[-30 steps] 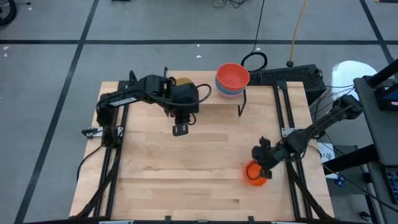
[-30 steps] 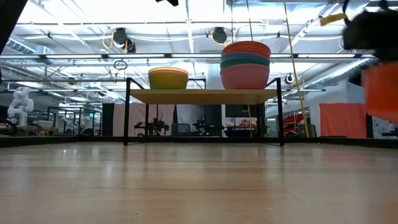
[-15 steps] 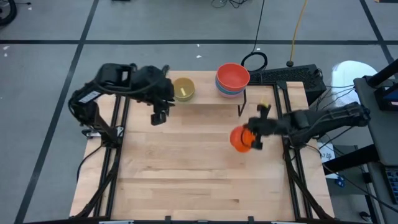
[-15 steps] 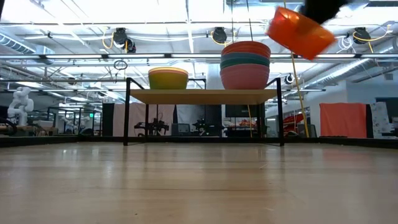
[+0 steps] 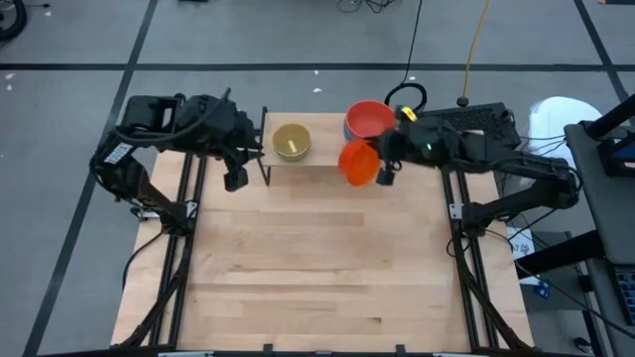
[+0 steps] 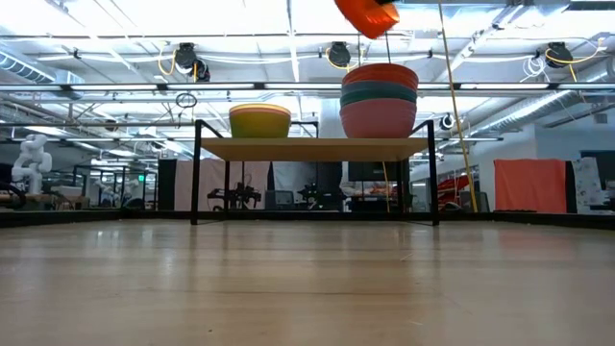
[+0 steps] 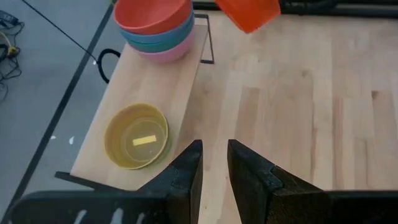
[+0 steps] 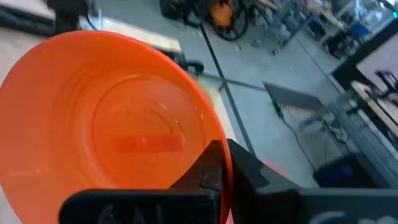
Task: Place and stack bowls onto a shelf
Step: Stack the light orange bowl on top of the light yellow bowl on the shelf, then return to Home Position
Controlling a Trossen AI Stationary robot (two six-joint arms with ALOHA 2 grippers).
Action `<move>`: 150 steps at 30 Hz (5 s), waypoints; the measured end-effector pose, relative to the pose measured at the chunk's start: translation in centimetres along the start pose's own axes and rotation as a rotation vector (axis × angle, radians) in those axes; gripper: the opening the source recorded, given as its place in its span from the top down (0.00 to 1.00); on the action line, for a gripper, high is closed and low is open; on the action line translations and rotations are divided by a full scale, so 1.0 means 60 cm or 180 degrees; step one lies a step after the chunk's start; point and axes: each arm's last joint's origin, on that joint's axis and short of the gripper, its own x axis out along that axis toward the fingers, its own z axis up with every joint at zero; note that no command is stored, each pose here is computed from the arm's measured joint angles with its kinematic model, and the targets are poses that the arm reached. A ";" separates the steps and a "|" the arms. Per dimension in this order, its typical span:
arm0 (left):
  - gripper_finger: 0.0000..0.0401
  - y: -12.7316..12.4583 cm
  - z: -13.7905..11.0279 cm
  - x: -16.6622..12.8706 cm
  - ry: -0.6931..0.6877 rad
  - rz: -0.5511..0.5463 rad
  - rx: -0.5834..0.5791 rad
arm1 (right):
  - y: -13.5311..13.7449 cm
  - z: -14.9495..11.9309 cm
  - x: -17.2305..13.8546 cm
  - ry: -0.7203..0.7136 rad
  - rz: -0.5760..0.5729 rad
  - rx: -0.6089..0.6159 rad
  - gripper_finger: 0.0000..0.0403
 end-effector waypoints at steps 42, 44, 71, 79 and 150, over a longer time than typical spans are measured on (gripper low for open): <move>0.80 0.064 -0.053 -0.104 -0.0440 0.0521 -0.0509 | -0.166 -0.006 0.395 -0.0342 0.0938 -0.0052 1.00; 0.80 0.066 -0.053 -0.104 -0.0438 0.0535 -0.0529 | -0.164 -0.007 0.395 -0.0321 0.0962 -0.0058 1.00; 0.80 0.067 -0.054 -0.104 -0.0444 0.0539 -0.0624 | -0.144 -0.013 0.403 -0.0312 0.1024 -0.0324 0.90; 0.80 0.067 -0.054 -0.104 -0.0442 0.0540 -0.0607 | -0.134 -0.003 0.397 -0.0383 0.1043 -0.0561 0.81; 0.80 0.026 -0.525 -0.352 -0.2083 0.0118 -0.0722 | -0.074 -0.165 -0.602 -0.1644 0.0527 0.0958 0.81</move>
